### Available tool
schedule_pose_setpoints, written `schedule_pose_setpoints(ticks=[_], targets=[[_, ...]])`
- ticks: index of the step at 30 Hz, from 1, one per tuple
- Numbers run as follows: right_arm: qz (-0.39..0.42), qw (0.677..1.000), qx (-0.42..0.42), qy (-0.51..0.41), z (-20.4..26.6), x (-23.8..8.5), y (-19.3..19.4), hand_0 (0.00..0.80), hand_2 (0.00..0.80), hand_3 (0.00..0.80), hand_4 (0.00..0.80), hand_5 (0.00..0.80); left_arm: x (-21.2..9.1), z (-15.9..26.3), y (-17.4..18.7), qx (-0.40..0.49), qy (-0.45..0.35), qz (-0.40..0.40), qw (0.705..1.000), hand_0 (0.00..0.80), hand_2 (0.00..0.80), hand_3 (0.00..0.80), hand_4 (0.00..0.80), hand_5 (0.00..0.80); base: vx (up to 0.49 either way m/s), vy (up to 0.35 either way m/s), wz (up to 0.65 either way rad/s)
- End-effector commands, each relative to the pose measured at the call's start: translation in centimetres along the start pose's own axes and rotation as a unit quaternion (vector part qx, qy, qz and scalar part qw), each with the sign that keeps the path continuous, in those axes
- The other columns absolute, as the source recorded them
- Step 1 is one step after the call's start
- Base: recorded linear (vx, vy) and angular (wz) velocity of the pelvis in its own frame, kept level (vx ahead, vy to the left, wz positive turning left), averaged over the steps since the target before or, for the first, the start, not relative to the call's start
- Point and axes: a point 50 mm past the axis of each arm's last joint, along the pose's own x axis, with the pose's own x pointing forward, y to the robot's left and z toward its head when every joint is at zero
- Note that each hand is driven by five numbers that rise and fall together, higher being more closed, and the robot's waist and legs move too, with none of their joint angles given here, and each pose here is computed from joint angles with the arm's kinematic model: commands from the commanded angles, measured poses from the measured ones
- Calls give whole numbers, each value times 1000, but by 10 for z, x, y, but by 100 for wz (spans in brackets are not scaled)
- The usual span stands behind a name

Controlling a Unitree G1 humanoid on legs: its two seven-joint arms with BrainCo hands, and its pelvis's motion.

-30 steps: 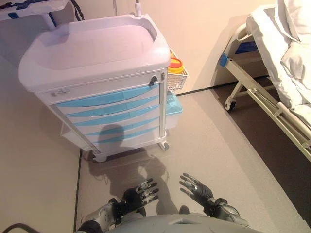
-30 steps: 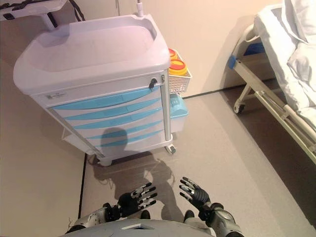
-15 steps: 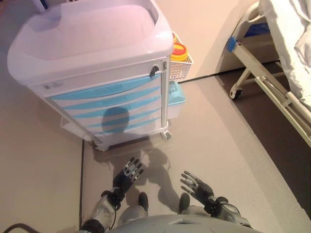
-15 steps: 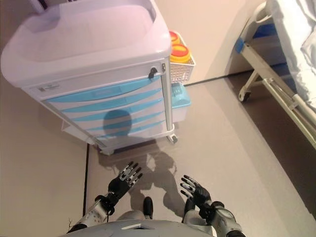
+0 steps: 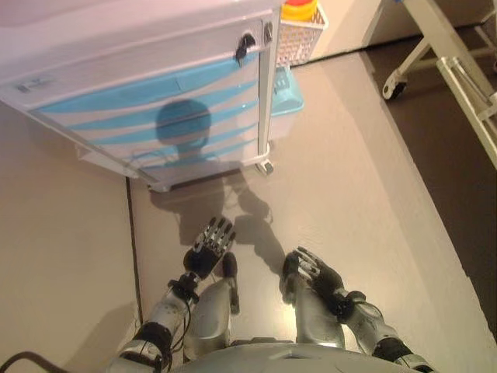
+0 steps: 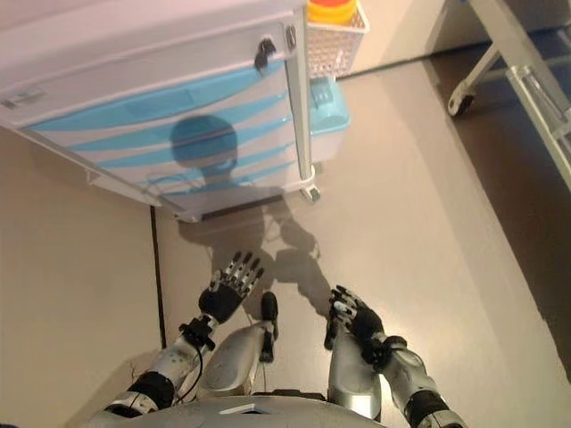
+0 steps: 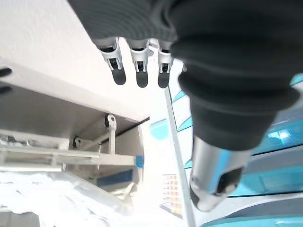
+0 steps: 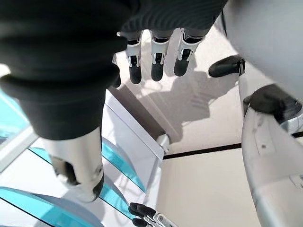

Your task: Open the drawer and pick up the medicine

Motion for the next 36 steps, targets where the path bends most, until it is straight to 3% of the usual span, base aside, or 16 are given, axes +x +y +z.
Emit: schedule_pose_setpoints(ticks=[1,15,27,36], targets=[[23,999,15,18,-18,-5,13,0,0,0,0,0,11,-2,-14,-54,-52,-70,995,0,0,0,0,0,30,77,-9],[48,999,8,23,-15,-5,19,0,0,0,0,0,50,60,-72,-73,-231,-262,934,0,0,0,0,0,52,66,-13],[49,998,-23,41,-17,-15,8,0,0,0,0,0,54,157,-113,-50,-353,-314,880,0,0,0,0,0,35,63,-8],[47,997,-40,44,-17,-21,0,0,0,0,0,0,48,220,-152,8,-397,-333,855,0,0,0,0,0,7,24,-2]])
